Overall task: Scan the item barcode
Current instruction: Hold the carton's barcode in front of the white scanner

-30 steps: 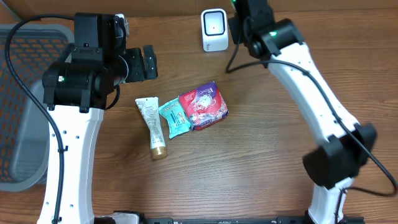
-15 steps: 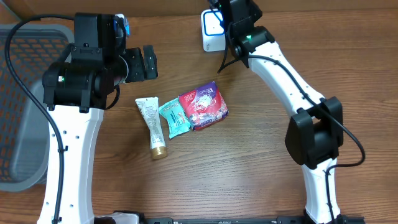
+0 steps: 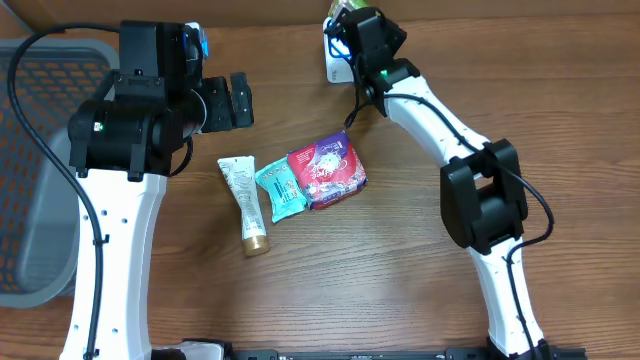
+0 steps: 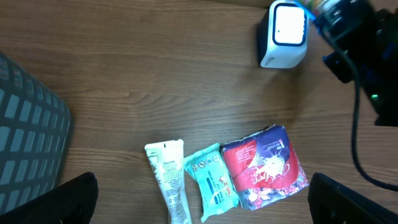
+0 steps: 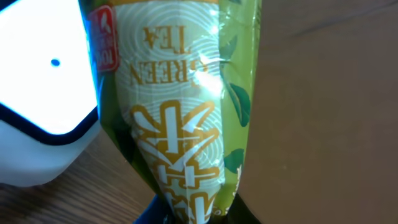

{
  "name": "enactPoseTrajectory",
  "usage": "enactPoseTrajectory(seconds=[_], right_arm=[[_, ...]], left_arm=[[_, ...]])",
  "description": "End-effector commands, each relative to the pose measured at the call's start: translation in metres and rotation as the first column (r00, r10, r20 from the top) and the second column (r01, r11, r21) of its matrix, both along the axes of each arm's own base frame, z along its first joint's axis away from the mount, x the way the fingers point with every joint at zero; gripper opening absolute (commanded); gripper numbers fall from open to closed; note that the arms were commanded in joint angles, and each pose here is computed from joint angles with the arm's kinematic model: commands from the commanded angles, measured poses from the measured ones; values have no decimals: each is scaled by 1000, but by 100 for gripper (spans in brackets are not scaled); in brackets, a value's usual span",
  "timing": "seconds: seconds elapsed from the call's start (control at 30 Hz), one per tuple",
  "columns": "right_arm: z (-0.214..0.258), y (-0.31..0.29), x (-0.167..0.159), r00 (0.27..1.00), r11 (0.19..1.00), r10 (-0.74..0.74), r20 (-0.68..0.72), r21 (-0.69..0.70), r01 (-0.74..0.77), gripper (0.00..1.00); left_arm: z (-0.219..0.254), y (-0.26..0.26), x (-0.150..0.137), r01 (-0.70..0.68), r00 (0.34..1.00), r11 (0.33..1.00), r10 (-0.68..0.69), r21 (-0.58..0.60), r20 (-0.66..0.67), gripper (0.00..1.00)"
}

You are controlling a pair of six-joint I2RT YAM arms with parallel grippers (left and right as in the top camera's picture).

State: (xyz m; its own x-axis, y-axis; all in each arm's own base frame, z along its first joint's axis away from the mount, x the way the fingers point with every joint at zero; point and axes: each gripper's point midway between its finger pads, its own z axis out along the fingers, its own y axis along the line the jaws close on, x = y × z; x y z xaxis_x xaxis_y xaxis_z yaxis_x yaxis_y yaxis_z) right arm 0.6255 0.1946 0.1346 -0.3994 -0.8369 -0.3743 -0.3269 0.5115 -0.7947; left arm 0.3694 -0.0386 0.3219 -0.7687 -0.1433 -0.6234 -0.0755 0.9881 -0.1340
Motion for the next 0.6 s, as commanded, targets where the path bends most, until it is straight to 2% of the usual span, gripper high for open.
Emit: enactPoseTrajectory(seconds=[0.0,0.27,0.4,0.57], right_arm=[[8,-4,5,999,1000,-26,38,-7,26,4],[-4,-4,6,999,1000,-26,24,-14,27,4],[10,-9,10,993,997,-73,89,-14,75,4],[23,3,5,992,998,-58,108,-7,60,4]], left_arm=[[3,-2,2,15,1000,1000,-15,2,9,100],[3,-2,2,15,1000,1000,-15,2,9,100],[3,-2,2,15,1000,1000,-15,2,9,99],[3,-2,2,15,1000,1000,-15,2,9,99]])
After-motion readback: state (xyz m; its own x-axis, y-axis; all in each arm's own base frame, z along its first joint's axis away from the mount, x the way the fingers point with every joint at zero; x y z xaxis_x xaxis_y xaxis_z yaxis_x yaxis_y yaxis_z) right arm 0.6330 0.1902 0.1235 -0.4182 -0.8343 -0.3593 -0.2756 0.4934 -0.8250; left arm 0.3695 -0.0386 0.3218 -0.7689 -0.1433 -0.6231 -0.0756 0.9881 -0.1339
